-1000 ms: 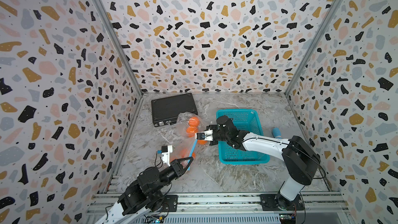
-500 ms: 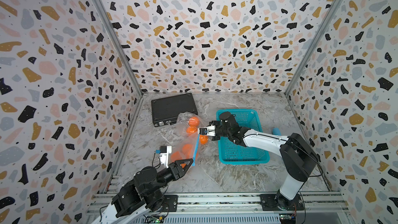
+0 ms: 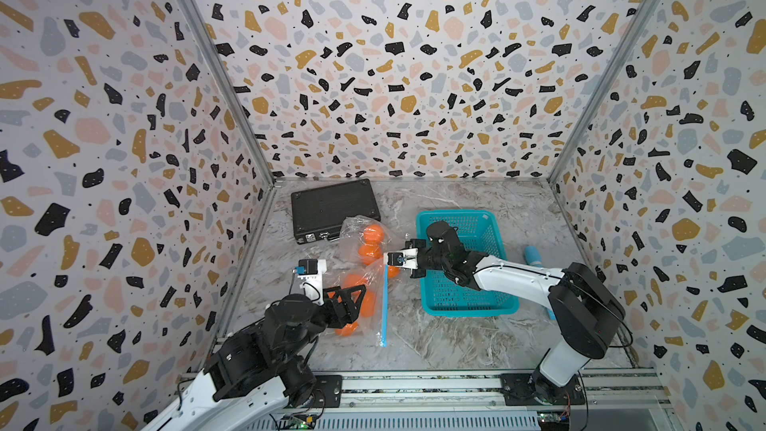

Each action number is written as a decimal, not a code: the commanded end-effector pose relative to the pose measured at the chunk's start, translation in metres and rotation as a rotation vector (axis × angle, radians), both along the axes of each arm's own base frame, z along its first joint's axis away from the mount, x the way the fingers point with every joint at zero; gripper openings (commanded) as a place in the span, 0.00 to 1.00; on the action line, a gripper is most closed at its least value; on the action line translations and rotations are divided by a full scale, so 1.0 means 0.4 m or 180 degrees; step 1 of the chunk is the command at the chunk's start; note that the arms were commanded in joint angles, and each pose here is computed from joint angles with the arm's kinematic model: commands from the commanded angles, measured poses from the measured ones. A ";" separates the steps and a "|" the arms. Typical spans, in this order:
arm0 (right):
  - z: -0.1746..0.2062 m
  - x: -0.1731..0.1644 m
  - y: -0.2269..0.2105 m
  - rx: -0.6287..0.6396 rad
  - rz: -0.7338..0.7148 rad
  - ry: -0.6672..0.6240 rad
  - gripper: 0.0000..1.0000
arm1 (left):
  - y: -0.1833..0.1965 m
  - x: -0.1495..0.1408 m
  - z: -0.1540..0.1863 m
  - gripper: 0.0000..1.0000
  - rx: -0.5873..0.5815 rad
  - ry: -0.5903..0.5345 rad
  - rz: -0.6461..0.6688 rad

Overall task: Open the zip-top bag and take out the orange
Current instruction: Open the zipper of the food storage bag at the center of the board.

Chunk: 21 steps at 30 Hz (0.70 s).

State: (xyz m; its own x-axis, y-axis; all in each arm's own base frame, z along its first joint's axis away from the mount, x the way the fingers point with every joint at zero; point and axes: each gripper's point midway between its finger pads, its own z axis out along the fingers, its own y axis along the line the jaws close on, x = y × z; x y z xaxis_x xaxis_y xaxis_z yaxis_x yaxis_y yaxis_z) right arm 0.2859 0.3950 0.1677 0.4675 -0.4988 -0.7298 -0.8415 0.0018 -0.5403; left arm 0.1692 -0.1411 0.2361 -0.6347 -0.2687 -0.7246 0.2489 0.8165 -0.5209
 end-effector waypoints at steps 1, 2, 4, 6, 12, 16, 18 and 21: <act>0.068 -0.035 0.005 0.0229 0.0124 0.0047 0.09 | -0.019 0.046 -0.029 0.81 0.0685 0.0000 -0.0046; 0.072 -0.039 0.004 0.0256 0.0134 0.0043 0.09 | -0.034 0.055 -0.041 0.80 0.0791 0.0042 -0.0073; 0.075 -0.046 -0.001 0.0286 0.0122 0.0079 0.09 | -0.076 0.076 -0.051 0.79 0.0862 -0.0067 -0.0137; 0.067 -0.049 -0.007 0.0283 0.0106 0.0101 0.09 | -0.105 0.086 -0.047 0.75 0.0833 -0.0170 -0.0184; 0.061 -0.050 -0.006 0.0300 0.0093 0.0137 0.09 | -0.155 0.098 -0.091 0.72 0.0975 -0.0245 -0.0231; 0.072 -0.052 -0.007 0.0345 0.0091 0.0154 0.09 | -0.154 0.117 -0.127 0.72 0.1260 -0.0083 -0.0114; 0.075 -0.056 -0.010 0.0362 0.0088 0.0149 0.09 | -0.129 0.119 -0.140 0.72 0.1313 -0.0012 0.0050; 0.076 -0.056 -0.013 0.0390 0.0070 0.0130 0.10 | -0.105 0.111 -0.158 0.75 0.1294 -0.0019 0.0117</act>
